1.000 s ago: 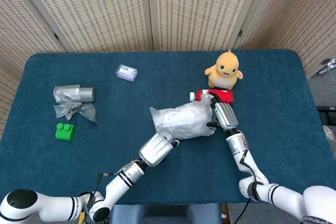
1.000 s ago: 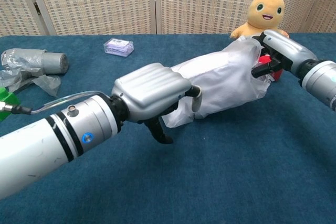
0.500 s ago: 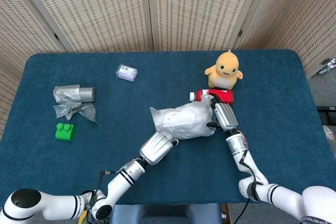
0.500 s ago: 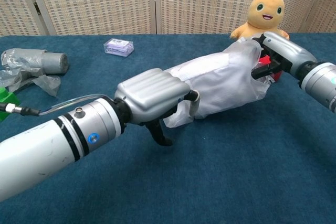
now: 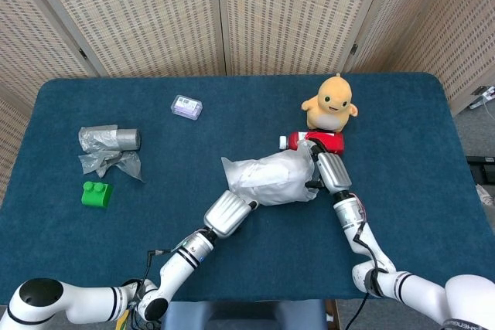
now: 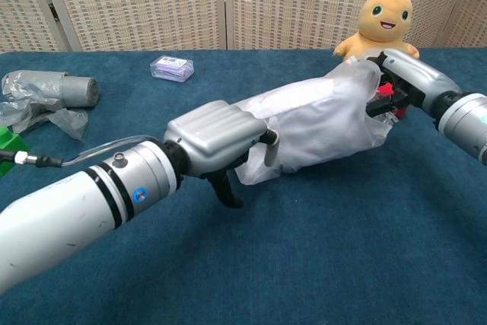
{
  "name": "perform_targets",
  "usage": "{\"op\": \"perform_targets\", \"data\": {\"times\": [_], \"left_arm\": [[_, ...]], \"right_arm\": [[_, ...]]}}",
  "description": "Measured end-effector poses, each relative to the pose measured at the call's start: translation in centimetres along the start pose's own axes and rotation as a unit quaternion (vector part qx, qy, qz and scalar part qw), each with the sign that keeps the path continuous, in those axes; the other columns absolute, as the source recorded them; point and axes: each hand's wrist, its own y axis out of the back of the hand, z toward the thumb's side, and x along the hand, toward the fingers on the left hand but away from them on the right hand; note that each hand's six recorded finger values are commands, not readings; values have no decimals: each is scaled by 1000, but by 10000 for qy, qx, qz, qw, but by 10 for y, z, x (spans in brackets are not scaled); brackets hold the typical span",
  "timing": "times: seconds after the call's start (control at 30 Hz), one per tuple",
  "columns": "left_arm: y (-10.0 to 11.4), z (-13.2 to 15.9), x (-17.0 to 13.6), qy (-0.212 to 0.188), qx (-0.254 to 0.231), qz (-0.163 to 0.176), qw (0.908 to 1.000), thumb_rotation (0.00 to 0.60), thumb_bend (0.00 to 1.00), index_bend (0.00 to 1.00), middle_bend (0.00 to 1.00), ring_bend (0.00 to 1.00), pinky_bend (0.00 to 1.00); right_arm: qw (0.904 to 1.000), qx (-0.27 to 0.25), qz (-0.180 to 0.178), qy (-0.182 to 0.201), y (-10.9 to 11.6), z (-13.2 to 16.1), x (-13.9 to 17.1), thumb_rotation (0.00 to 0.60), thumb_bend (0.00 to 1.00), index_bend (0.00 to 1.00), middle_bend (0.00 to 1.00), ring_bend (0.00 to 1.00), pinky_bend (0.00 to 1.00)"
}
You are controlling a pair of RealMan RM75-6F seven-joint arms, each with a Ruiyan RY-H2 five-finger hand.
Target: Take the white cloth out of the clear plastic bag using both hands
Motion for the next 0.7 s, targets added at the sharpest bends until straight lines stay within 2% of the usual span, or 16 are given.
{"op": "perform_targets", "data": {"times": [0.7], "left_arm": [[-3, -5, 8, 205, -46, 79, 9997, 600, 0, 488, 951, 756, 891]], "right_arm": [[10000, -35, 15, -24, -1, -2, 1, 600, 530, 777, 210, 76, 311]]}}
